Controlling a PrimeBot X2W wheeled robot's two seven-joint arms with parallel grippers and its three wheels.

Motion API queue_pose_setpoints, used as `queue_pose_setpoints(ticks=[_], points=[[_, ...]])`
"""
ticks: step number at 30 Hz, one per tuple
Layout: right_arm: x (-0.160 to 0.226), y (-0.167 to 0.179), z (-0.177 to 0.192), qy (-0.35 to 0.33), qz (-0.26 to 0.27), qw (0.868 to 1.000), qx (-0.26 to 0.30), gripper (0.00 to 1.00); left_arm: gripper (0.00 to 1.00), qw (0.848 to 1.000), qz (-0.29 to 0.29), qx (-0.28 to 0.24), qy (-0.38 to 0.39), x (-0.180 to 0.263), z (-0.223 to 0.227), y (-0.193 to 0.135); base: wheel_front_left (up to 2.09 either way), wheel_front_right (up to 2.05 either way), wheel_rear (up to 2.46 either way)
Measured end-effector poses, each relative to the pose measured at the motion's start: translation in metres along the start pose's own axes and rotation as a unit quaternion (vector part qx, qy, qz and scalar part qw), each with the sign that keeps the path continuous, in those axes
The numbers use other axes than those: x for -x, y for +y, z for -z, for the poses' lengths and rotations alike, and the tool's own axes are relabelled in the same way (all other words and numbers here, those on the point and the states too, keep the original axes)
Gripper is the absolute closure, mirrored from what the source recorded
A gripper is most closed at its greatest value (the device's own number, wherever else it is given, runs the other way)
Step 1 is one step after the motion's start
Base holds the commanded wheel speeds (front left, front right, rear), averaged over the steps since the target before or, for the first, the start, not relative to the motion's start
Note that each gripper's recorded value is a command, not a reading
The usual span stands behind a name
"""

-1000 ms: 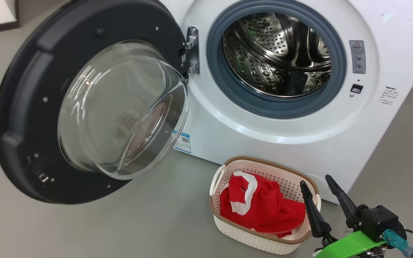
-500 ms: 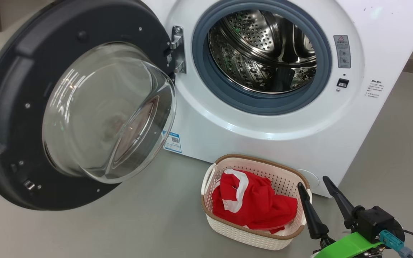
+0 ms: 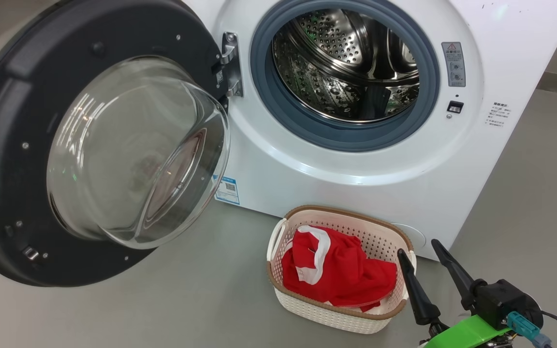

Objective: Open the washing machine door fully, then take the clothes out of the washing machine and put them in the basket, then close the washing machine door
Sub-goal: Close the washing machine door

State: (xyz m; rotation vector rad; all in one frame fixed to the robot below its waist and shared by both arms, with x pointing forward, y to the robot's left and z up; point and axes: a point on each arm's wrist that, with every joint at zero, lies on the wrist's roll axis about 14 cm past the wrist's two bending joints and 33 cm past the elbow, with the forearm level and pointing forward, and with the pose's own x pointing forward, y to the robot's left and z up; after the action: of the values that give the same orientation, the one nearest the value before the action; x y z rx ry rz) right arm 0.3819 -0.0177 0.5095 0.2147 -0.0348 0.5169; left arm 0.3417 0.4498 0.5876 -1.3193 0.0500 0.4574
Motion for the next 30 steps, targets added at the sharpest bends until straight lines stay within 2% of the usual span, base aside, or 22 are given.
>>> queue_pose_setpoints(ticks=[5, 10, 20, 30], points=[[-0.001, 0.003, 0.002, 0.003, -0.005, 1.0, -0.001, 0.0, 1.0, 1.0, 0.011, -0.01, 0.027, -0.002, 0.012, 0.0, 0.0, 0.0, 0.0], [-0.003, 0.006, 0.004, 0.005, -0.011, 1.0, -0.003, 0.0, 1.0, 0.995, 0.071, 0.041, 0.056, -0.002, 0.025, -0.014, 0.0, 0.0, 0.0], [-0.004, 0.01, 0.003, 0.004, -0.016, 1.0, -0.006, 0.0, 1.0, 0.987, 0.121, 0.077, 0.077, 0.006, 0.041, -0.01, 0.0, 0.0, 0.0], [-0.002, 0.011, 0.001, 0.002, -0.016, 1.0, -0.004, 0.0, 1.0, 0.972, 0.152, 0.09, 0.153, 0.021, 0.095, 0.002, 0.0, 0.0, 0.0]])
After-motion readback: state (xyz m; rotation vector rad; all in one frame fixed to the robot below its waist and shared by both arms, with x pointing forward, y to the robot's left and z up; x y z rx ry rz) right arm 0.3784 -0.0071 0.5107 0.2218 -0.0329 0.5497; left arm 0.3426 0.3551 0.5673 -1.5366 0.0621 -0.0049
